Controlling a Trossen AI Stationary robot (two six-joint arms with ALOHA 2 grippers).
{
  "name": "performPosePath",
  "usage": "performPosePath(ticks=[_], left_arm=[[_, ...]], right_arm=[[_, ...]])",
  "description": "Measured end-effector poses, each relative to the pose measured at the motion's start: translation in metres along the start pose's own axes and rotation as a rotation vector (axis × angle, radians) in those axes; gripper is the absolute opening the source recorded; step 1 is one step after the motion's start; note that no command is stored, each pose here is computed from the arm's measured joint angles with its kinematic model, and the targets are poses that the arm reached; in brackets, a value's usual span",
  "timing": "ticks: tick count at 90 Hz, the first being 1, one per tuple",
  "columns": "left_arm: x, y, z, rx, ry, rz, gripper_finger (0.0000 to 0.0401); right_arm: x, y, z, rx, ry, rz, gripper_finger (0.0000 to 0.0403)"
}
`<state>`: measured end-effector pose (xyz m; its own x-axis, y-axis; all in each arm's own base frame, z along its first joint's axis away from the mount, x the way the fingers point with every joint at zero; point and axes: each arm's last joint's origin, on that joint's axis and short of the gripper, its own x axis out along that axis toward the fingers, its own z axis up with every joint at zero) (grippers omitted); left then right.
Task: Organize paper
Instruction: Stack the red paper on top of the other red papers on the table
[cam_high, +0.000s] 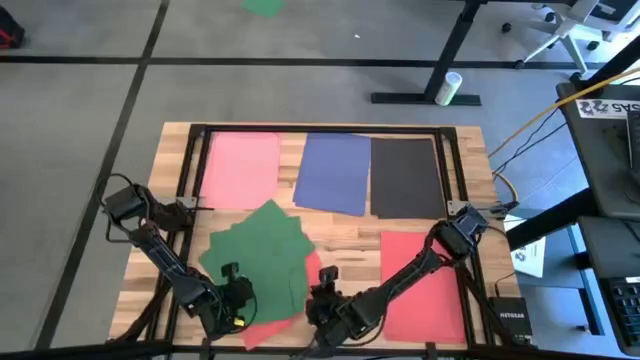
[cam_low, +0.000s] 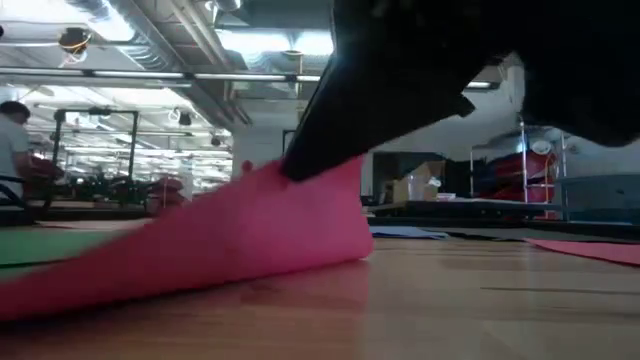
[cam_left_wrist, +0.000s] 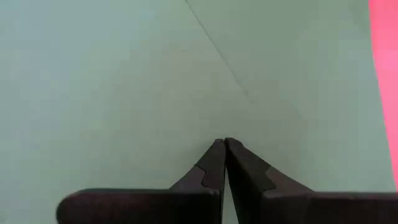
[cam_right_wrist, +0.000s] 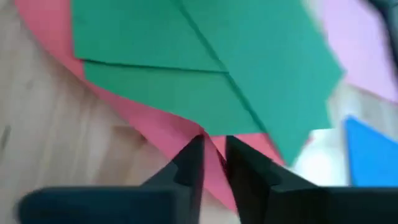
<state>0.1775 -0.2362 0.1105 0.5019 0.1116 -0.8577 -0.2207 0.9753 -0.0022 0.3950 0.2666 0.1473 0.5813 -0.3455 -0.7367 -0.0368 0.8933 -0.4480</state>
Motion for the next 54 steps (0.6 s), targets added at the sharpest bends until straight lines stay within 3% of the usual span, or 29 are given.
performPosePath(ticks=[6,24,54], left_arm=[[0.0,0.0,0.0,0.0,0.0,0.0,0.0],[0.0,0.0,0.0,0.004,0.0,-0.001,0.0],[-0.014,-0.007,0.012,0.051,-0.028,-0.052,0.0]], right_arm=[[0.002,0.0,-0.001,-0.014,0.014,0.032,0.0008],[0.002,0.002,-0.005,-0.034,0.053,0.083,0.0001],[-0.035,-0.005,0.005,-0.092,0.153,0.069,0.0]])
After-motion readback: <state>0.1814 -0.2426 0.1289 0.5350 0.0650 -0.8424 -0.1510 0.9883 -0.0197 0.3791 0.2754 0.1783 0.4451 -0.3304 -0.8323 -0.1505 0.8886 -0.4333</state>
